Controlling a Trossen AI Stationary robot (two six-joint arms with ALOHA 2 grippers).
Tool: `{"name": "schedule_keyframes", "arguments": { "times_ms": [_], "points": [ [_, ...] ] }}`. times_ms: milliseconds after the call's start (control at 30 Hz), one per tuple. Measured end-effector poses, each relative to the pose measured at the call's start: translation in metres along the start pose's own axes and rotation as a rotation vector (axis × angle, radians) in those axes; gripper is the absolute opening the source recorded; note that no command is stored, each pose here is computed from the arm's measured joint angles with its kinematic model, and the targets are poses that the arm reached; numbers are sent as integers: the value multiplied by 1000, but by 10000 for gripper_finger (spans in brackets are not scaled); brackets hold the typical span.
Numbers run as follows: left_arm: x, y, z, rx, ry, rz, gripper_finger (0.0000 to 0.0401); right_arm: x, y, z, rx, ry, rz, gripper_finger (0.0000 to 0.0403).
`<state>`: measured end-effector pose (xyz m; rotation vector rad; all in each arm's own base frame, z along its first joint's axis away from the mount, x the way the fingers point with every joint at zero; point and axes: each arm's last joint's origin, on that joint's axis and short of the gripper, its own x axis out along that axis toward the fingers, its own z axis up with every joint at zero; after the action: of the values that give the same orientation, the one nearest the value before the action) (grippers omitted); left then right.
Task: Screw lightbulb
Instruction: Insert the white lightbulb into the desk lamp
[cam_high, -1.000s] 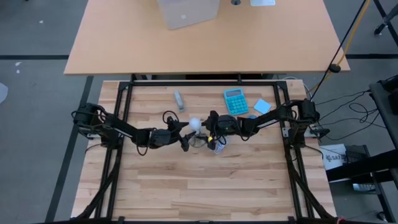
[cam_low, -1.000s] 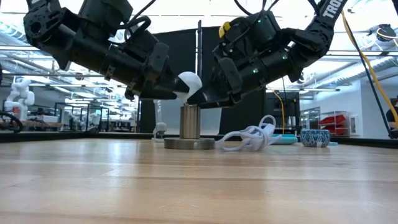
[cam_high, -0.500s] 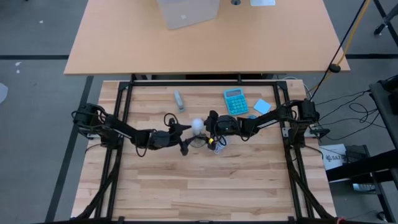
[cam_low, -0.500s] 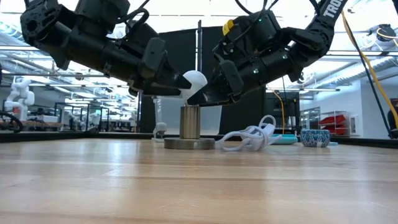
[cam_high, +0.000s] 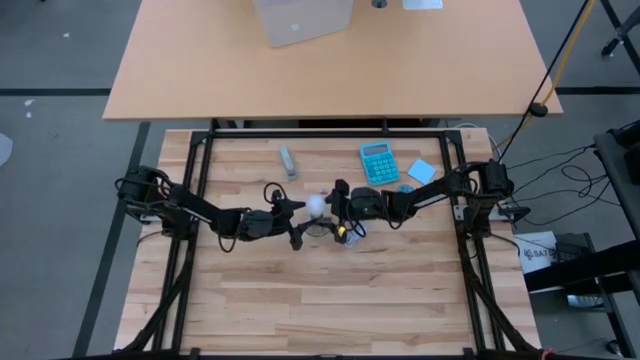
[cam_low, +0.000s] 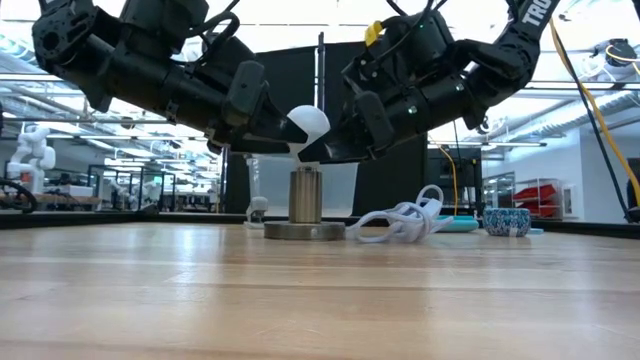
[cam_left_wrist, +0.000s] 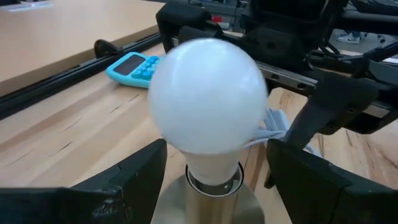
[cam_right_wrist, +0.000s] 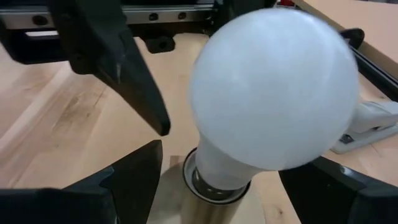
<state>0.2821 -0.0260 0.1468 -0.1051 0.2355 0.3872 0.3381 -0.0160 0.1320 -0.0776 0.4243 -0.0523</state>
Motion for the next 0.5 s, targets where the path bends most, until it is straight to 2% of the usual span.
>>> {"name": "schedule_keyframes", "arguments": {
  "times_ms": [500],
  "points": [
    [-3,-6,-1,10,2,-23,280,-1,12,-1,-23,20,5,302]
  ]
}}
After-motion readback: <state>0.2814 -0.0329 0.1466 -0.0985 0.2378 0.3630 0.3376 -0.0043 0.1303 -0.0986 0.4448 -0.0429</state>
